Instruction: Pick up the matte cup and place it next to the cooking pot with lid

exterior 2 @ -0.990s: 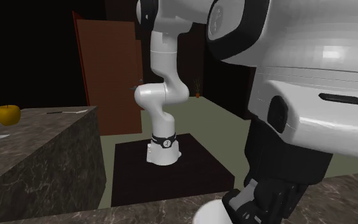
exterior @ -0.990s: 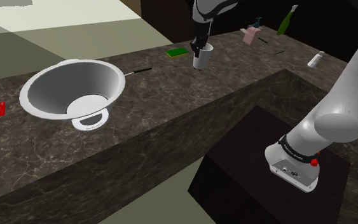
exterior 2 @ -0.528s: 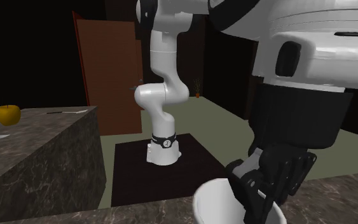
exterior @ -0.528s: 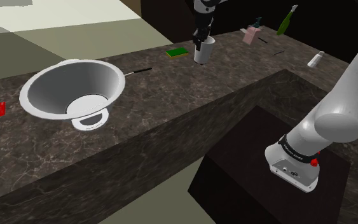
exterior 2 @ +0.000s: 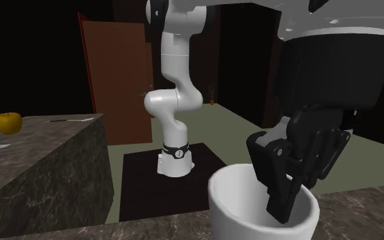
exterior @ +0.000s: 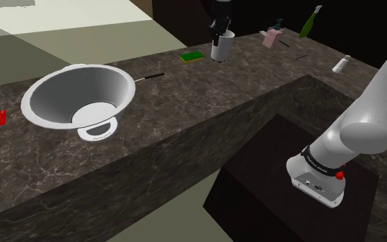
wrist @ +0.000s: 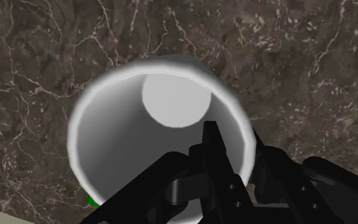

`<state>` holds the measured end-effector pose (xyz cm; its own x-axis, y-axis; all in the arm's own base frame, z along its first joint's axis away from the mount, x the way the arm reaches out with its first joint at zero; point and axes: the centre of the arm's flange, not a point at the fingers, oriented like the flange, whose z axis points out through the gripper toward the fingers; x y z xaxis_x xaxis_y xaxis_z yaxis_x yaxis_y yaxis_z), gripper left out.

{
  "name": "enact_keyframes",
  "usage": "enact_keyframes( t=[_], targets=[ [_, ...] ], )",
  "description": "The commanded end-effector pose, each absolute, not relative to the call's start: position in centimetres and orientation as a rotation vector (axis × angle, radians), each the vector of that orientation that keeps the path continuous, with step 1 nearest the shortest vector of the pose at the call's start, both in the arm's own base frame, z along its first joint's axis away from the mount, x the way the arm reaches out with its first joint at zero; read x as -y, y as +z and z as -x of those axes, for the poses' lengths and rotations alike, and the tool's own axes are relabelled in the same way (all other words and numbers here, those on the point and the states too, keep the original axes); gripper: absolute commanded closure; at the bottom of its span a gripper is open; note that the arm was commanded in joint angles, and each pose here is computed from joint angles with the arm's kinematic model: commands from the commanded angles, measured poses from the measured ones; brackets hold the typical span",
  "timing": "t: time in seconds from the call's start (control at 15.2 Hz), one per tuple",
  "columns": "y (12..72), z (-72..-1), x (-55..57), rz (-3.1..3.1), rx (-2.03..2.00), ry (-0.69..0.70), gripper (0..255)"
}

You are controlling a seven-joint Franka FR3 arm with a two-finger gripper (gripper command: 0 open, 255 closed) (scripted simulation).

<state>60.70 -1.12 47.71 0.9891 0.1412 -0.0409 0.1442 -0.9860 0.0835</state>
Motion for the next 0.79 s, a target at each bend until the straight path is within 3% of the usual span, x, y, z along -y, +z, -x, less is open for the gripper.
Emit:
enact_keyframes(
  t=[0.0, 0.73],
  targets=[
    [48.9, -60.6, 1.1, -3.047, -0.219, -0.053, 255],
    [54.7, -60.6, 1.1, -3.047, -0.219, -0.053, 255]
  ],
)
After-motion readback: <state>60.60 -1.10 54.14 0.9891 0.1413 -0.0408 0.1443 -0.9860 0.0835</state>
